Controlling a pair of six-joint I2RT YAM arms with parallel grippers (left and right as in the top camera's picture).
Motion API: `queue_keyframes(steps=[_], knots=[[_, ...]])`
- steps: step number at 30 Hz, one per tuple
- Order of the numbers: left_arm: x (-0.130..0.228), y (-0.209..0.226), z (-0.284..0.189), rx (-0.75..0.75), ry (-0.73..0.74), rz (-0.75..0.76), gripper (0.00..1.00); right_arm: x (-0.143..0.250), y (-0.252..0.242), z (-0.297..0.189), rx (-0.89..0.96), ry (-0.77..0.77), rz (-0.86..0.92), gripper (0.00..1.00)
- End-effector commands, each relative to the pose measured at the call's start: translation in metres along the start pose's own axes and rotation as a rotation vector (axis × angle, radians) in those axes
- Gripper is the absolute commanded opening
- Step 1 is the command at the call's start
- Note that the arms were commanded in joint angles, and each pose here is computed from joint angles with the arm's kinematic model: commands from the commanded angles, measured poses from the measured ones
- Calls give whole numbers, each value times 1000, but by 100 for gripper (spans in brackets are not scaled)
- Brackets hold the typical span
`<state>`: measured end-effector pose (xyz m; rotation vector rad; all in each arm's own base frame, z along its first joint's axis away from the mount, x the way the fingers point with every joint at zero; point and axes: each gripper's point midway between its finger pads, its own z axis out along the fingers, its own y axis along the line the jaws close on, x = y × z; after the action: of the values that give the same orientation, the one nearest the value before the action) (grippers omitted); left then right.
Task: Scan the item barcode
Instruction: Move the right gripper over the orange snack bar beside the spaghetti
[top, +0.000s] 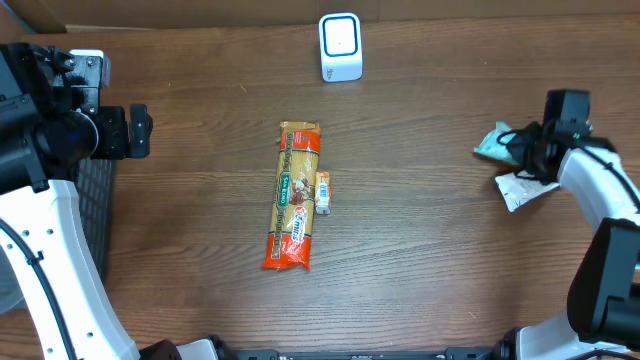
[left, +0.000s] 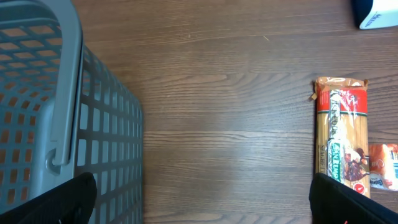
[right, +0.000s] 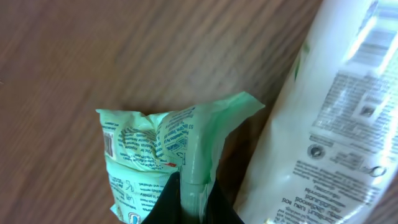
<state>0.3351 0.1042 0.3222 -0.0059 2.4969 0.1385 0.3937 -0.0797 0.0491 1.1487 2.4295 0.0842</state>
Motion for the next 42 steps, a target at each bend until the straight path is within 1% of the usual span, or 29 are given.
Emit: queue_keyframes(steps=[1,3,4,6,7,9,10,12,15,19,21,23,25,27,29,33,37,42], knots=[[0,2,2,-7,6,9,100,5,-3,5,-11,-9,8,10],[0,2,2,-7,6,9,100,10,-7,6,2,5,6,11],[0,2,2,-7,6,9,100,12,-8,6,8,13,5,14],[0,2,2,-7,6,9,100,14,-11,6,17,24,0,24],[0,2,2,-7,6,9,100,14,-11,5,17,23,-10,31],[0,2,2,-7,6,9,100,11,-9,4,11,18,-33,50],[0,2,2,-7,6,9,100,8,-7,0,9,15,-41,57],[0,2,2,-7,6,9,100,0,-1,-11,1,8,-68,65],[0,2,2,-7,6,9,100,-18,12,-40,-17,-15,-105,72],[0,2,2,-7,6,9,100,-39,28,-91,-37,-32,-107,76],[0,2,2,-7,6,9,100,-38,40,-111,-85,-3,-138,76],[0,2,2,-7,6,9,100,-28,55,-125,-164,53,-200,77],[0,2,2,-7,6,9,100,-9,72,-131,-257,131,-243,76],[0,2,2,-7,6,9,100,10,83,-134,-309,196,-279,75],[0,2,2,-7,6,9,100,27,91,-136,-316,231,-314,75],[0,2,2,-7,6,9,100,62,118,-144,-353,267,-419,75],[0,2,2,-7,6,9,100,106,151,-153,-416,293,-548,75],[0,2,2,-7,6,9,100,159,188,-152,-482,318,-681,75]])
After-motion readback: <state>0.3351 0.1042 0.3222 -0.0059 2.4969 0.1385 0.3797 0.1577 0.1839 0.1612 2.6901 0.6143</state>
